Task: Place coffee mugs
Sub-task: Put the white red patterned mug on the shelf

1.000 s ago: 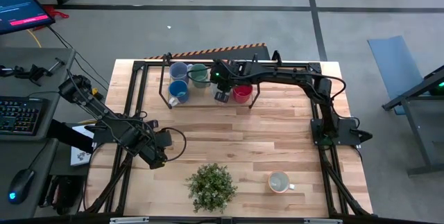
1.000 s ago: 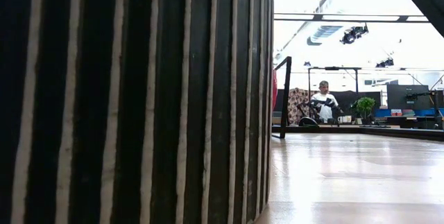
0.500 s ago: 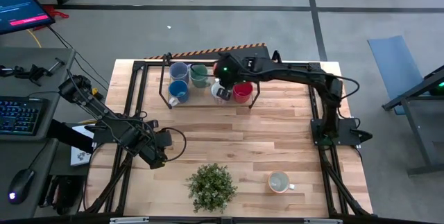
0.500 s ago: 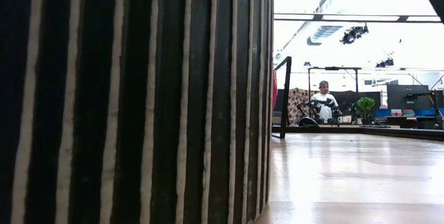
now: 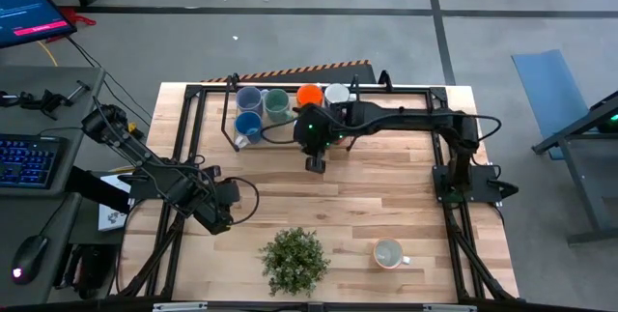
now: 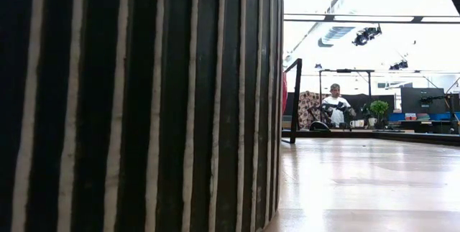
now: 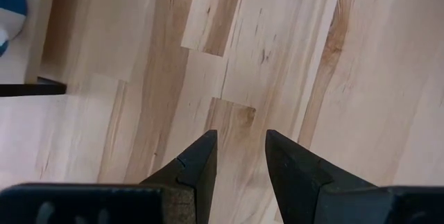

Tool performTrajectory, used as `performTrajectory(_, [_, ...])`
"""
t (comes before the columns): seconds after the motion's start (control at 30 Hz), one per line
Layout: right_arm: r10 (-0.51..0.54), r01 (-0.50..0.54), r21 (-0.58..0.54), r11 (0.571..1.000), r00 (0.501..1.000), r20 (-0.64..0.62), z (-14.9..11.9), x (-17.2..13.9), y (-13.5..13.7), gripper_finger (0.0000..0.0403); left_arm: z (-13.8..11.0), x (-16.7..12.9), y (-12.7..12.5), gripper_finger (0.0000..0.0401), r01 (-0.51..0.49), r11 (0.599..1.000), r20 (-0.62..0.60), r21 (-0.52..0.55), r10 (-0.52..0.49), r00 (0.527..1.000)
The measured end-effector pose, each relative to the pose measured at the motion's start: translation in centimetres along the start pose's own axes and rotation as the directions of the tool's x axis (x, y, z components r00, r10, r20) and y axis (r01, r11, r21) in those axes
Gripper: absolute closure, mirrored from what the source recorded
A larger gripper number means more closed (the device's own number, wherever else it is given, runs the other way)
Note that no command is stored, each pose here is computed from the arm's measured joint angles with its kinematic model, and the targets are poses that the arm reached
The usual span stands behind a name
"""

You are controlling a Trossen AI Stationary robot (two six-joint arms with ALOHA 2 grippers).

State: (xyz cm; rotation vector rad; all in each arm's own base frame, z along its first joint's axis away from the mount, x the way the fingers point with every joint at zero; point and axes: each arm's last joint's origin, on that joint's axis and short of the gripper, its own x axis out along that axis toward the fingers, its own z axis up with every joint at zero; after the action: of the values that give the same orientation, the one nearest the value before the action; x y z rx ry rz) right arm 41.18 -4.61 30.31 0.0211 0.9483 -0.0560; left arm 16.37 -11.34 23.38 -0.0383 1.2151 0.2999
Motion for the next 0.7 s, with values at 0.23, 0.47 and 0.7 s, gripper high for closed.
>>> performTrajectory(0.23, [-0.023,0.023,-0.003,1.000,0.999,-0.048,-0.4,2.0,0.0,0.0341,0.0,0.0,0.0,0.0288,-0.001,1.000,0.003,-0.001,0.001,1.000])
performTrajectory(0.47, [-0.029,0.029,-0.002,1.000,0.994,-0.105,-0.9,3.8,-0.2,0.0341,0.0,0.0,0.0,0.0288,0.000,1.000,0.005,-0.002,0.000,1.000])
performTrajectory(0.7, [-0.044,0.043,-0.010,0.999,0.989,-0.145,-1.4,4.8,-0.8,0.0341,0.0,0.0,0.0,0.0288,0.000,1.000,0.005,-0.002,0.000,1.000])
